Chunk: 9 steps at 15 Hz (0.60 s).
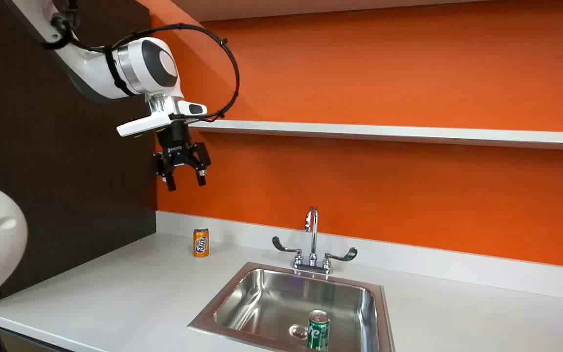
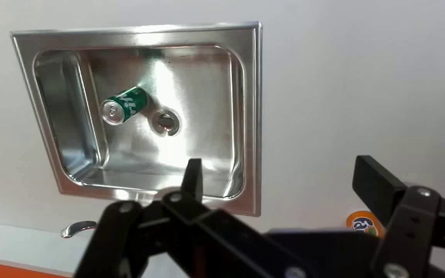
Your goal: Pick up the can from the sink and put it on the counter
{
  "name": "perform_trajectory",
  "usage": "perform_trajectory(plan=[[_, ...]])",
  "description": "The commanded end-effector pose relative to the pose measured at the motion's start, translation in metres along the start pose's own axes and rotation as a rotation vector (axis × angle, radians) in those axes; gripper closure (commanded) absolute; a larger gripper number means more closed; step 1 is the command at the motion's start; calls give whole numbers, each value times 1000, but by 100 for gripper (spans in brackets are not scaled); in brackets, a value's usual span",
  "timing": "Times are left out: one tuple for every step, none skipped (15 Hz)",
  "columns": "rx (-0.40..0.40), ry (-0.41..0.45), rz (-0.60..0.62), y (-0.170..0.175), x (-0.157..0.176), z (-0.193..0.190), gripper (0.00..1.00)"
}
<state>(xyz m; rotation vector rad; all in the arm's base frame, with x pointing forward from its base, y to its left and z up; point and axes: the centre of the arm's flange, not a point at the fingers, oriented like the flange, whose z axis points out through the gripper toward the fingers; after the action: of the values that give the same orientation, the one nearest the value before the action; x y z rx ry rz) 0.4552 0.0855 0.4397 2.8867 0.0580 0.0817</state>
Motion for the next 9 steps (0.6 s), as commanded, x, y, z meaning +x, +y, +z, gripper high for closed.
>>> perform_trajectory(plan=[[0,-1,0,0,0,0,0],[21,5,0,1,1,2,0],[43,10,-7,3,2,3,0],[64,22,10,5,4,4,0],[86,29,22,8,5,6,0],[96,35,42,11,7,8,0],[112,43,61,15,9,11,0],[119,44,80,20,11,14,0],[126,48,98,25,12,17,0]])
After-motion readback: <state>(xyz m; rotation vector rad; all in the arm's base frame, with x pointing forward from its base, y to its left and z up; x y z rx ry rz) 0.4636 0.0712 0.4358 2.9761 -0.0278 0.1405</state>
